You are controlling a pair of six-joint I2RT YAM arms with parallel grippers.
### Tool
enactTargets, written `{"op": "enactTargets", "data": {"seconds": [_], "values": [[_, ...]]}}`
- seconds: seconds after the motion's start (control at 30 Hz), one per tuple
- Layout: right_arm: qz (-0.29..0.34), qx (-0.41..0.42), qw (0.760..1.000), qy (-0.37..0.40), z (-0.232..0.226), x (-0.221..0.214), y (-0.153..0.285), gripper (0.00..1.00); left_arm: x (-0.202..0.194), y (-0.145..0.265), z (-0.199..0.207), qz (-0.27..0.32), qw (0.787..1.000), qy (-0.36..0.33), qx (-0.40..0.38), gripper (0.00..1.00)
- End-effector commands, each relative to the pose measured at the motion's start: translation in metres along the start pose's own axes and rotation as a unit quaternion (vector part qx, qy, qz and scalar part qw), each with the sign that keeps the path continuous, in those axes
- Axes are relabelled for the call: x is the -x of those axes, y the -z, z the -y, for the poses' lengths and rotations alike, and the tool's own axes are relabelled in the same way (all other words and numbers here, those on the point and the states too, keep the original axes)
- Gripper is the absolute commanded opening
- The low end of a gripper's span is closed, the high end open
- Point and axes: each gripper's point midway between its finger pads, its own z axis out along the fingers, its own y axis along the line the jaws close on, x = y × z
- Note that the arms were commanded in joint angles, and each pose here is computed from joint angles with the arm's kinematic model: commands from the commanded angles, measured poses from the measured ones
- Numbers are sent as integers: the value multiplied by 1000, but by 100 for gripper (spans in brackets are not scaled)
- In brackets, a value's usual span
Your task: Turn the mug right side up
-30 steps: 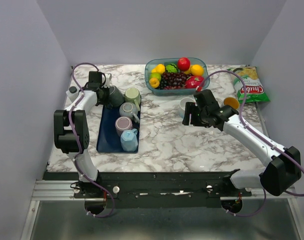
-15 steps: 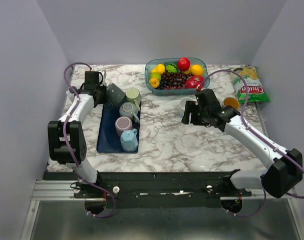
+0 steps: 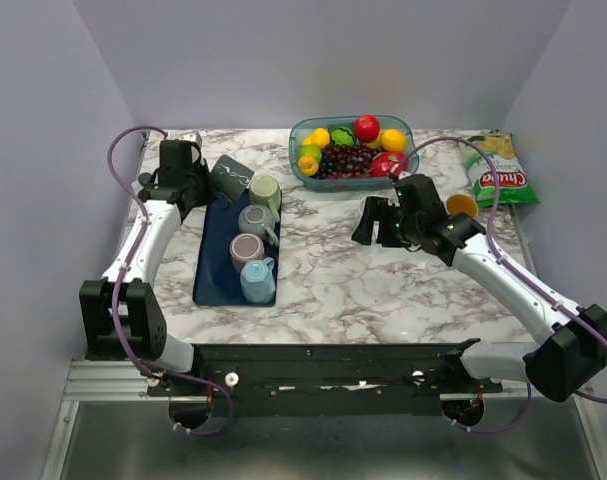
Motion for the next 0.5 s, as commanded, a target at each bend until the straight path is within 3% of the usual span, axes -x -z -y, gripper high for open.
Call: {"op": "enactTargets", "data": {"seconds": [0.0, 0.3, 0.47], "values": [[38, 122, 992, 0, -51, 25, 18, 82, 13, 38, 45, 33, 994, 63, -85, 0], [86, 317, 944, -6, -136, 60, 58, 85, 22, 107, 125, 77, 950, 200, -226, 0], [122, 355, 926, 31, -175, 72, 76, 85, 25, 134, 164, 91, 917, 264, -286, 0]]}}
